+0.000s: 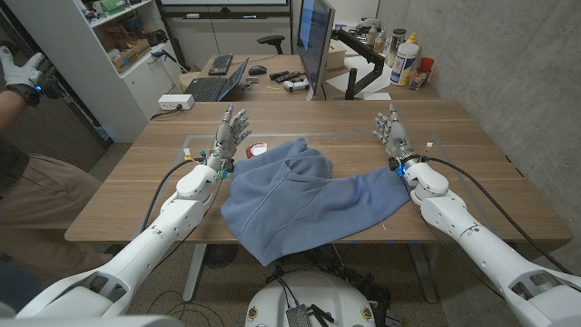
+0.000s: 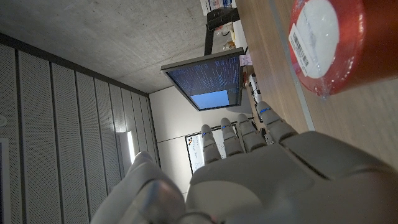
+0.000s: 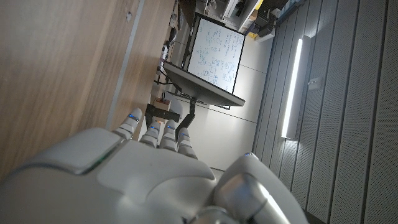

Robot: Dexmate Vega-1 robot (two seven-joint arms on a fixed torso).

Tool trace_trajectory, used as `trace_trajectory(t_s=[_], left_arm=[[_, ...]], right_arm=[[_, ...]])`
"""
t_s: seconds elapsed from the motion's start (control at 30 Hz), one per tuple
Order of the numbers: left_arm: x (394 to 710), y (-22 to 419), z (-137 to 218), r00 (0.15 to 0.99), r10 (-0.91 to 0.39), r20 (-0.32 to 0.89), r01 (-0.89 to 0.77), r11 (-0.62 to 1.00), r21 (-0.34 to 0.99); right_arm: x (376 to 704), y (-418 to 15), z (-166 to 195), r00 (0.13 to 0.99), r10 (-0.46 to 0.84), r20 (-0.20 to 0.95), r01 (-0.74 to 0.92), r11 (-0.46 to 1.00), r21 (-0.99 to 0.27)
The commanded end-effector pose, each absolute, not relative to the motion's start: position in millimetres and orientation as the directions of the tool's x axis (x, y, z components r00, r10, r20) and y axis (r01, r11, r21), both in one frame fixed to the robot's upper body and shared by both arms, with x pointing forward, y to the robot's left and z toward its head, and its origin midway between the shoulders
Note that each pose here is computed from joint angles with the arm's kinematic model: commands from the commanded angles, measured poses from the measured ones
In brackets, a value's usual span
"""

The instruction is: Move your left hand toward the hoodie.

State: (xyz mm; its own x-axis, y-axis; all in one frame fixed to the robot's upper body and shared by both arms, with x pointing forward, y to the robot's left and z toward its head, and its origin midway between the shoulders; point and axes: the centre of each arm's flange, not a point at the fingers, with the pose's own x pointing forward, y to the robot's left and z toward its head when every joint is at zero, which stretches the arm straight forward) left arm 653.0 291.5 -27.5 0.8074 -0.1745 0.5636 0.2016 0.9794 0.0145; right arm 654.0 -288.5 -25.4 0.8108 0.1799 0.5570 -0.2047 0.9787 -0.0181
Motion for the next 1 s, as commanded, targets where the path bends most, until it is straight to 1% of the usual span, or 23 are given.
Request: trace_trajectory(t_s=[0.03, 0.53, 1.0], left_arm=[[653, 294, -26, 0.81, -0.167, 0.562, 0.195, 0.981, 0.01], [651, 291, -22, 0.802, -0.178, 0.57, 0.2, 0.98, 0.026], [642, 284, -2, 0.774, -0.216, 0.595, 0.169, 0.976, 0.135]], right_arm=[[656, -284, -24, 0.813, 0.192, 0.55, -0.216, 0.976, -0.022], [656, -289, -23, 0.815, 0.182, 0.551, -0.207, 0.978, -0.017], [655, -290, -24, 0.816, 0.17, 0.552, -0.197, 0.98, -0.011]])
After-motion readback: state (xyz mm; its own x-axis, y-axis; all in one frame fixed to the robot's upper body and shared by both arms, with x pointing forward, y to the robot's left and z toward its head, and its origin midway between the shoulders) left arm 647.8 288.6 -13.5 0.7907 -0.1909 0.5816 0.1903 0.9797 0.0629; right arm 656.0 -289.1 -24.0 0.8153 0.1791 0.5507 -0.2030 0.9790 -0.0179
